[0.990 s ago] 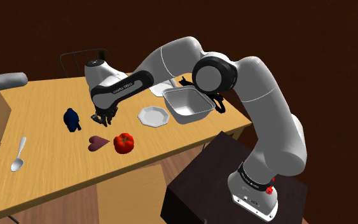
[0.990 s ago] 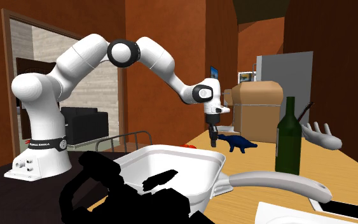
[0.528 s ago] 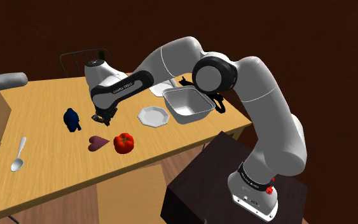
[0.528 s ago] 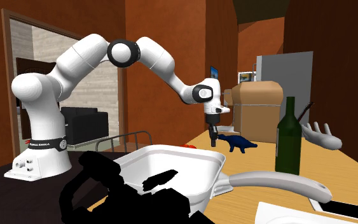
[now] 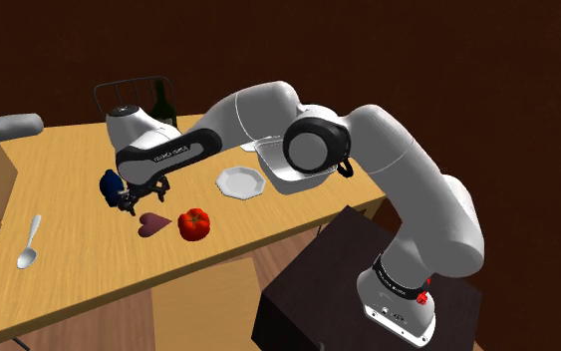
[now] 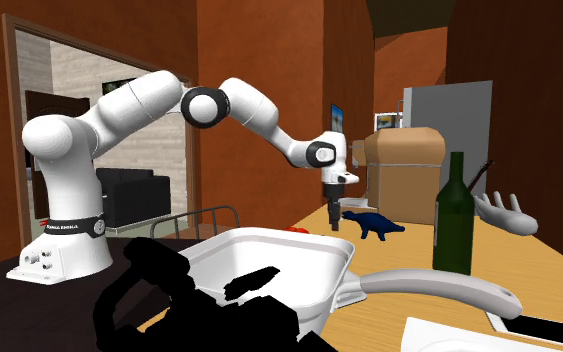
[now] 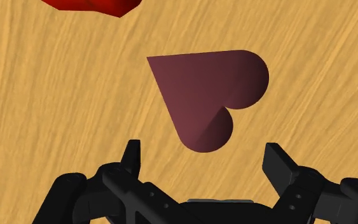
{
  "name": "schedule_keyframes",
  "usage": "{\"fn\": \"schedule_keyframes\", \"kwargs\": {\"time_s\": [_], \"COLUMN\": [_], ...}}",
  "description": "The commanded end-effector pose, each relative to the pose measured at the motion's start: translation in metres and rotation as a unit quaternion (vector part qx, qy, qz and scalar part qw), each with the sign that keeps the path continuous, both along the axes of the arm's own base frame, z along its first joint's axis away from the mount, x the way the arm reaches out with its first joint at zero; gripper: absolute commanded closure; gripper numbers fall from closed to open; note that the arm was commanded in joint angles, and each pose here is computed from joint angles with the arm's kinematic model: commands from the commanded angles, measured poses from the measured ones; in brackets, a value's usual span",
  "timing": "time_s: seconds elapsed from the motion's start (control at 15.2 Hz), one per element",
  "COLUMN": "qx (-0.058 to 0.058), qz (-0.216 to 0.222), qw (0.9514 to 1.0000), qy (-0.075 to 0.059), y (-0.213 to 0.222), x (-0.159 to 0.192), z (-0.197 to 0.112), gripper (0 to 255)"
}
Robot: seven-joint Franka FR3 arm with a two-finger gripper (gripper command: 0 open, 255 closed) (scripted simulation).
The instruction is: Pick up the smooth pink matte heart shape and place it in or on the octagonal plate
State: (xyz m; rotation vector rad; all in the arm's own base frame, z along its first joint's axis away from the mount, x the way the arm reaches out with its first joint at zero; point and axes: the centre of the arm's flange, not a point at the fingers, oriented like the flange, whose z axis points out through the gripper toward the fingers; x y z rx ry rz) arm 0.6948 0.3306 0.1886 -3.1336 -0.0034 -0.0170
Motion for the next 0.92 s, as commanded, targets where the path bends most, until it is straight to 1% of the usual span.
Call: {"fn": "schedule_keyframes", "kwargs": {"time_s": [0.0, 0.46, 0.86], "qx": [0.002, 0.002, 0.002], "qz": [-0.005, -0.005, -0.005], "qw": [1.0, 1.0, 1.0], "qy": [0.003, 0.003, 0.003], "y": [0.01, 0.01, 0.01], "x": [0.0, 0.0, 0.0], "z": [-0.009, -0.044, -0.044], "gripper": [0, 0, 0]}}
